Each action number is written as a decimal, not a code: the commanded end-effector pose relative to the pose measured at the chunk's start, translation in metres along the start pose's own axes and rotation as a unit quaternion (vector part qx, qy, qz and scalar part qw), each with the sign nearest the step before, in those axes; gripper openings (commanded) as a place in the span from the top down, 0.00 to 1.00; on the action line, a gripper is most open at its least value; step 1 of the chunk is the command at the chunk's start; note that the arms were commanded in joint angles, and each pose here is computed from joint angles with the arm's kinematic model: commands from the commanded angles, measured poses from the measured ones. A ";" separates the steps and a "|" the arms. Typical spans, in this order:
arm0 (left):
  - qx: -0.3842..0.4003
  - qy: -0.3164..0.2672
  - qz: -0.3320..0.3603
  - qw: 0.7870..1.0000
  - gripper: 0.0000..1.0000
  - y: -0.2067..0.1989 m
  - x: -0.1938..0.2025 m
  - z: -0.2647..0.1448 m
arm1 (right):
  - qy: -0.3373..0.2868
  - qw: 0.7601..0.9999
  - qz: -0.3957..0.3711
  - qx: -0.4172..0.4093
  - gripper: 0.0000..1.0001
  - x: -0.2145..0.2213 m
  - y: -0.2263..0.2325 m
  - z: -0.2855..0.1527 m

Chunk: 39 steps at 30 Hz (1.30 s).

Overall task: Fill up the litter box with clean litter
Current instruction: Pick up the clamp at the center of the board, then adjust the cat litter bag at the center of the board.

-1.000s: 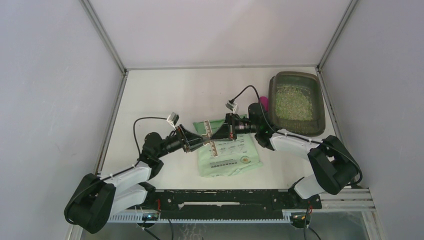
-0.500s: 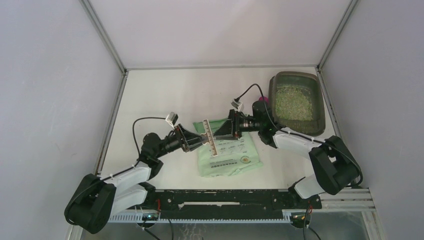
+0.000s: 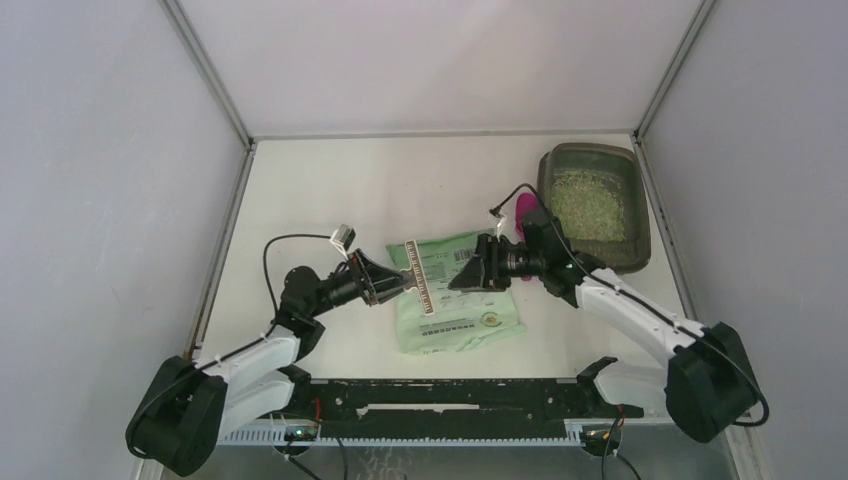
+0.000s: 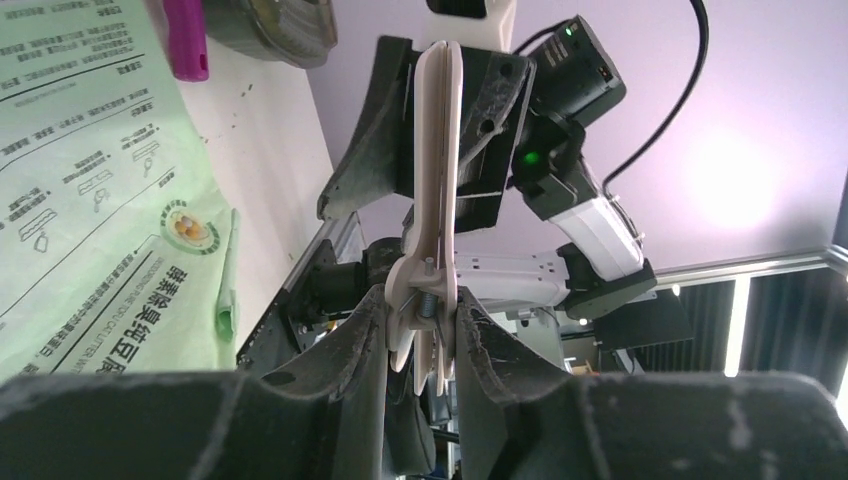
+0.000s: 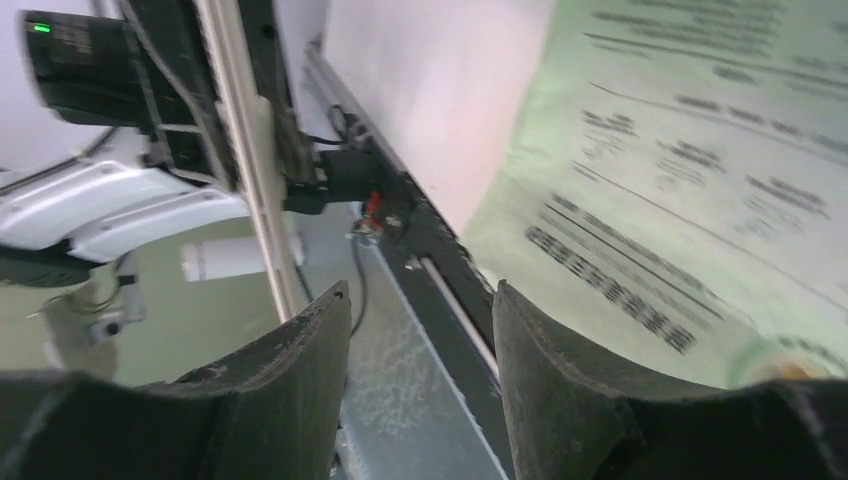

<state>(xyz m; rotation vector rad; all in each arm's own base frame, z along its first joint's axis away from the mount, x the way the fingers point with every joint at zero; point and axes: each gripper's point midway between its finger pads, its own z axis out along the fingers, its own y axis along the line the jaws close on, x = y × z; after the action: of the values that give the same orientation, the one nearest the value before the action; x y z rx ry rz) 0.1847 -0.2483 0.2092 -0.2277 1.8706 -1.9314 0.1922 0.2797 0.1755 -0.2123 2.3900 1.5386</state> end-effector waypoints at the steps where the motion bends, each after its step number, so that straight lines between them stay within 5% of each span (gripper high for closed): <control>1: -0.042 0.004 0.021 0.999 1.00 0.021 0.007 -0.010 | 0.017 0.992 -0.018 0.125 0.39 0.038 -0.046 -0.030; 11: -0.090 -0.005 0.049 0.995 1.00 0.029 0.013 -0.025 | 0.030 0.985 -0.049 0.165 0.64 0.143 -0.060 -0.052; 18: -0.105 -0.011 0.051 0.993 1.00 0.036 0.013 -0.028 | -0.023 0.979 -0.018 0.203 0.65 0.168 -0.085 -0.040; 24: -0.103 -0.015 0.053 0.993 1.00 0.034 0.012 -0.029 | -0.063 0.953 -0.033 0.294 0.63 0.163 -0.116 -0.023; 39: -0.102 -0.014 0.060 0.993 1.00 0.034 0.012 -0.029 | -0.139 0.926 -0.065 0.344 0.59 0.109 -0.125 -0.018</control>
<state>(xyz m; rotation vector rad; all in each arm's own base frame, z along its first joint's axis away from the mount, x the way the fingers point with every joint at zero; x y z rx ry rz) 0.1645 -0.2277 0.1661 -0.2387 2.0641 -1.6642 0.0975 0.2080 0.0149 -0.0175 2.5537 0.5419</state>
